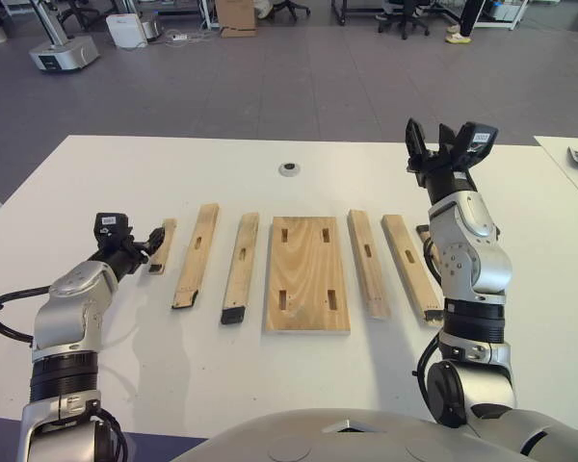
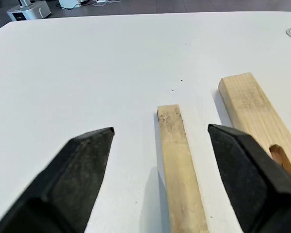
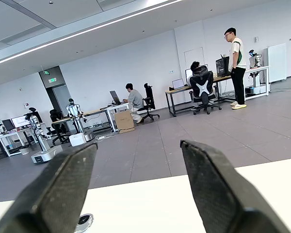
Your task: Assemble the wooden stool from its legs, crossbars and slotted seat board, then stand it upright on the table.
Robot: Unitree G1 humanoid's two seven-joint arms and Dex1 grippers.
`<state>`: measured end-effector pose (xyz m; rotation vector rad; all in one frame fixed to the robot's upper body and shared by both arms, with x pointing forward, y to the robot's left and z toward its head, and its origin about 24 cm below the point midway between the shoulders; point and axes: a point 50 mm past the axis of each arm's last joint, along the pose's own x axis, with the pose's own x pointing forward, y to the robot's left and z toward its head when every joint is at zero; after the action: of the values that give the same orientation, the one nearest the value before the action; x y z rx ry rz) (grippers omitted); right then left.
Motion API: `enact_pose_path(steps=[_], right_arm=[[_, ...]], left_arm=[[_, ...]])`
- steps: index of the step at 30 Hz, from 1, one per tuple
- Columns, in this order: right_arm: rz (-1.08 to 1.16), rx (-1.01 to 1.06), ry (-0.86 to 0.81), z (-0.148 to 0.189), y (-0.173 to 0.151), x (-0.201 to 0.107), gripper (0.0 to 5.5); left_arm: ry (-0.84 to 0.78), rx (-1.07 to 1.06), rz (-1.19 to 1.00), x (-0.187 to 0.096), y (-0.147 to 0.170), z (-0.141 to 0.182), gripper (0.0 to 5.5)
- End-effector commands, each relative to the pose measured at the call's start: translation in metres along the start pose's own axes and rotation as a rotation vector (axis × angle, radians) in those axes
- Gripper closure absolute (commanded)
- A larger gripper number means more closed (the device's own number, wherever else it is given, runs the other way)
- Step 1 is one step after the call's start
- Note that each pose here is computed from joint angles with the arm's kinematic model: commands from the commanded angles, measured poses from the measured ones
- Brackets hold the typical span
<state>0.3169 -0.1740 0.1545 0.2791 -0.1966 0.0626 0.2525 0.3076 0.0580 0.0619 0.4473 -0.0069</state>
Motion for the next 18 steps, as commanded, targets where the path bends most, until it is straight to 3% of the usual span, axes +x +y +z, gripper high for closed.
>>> enact_pose_path(steps=[1, 6, 12, 18], right_arm=[[-0.007, 0.001, -0.012, 0.002, 0.001, -0.001, 2.29], [-0.005, 0.003, -0.012, 0.002, 0.002, 0.000, 2.29], [-0.013, 0.009, -0.011, 0.002, 0.002, -0.001, 2.29], [-0.029, 0.017, 0.007, -0.002, 0.000, -0.003, 2.29]], left_arm=[[0.073, 0.028, -0.059, 0.006, -0.004, -0.012, 1.93], [0.145, 0.027, -0.088, 0.011, -0.009, -0.033, 1.93], [0.278, 0.007, -0.037, -0.001, 0.005, -0.075, 2.93], [0.379, -0.052, -0.043, -0.017, -0.002, -0.115, 3.87]])
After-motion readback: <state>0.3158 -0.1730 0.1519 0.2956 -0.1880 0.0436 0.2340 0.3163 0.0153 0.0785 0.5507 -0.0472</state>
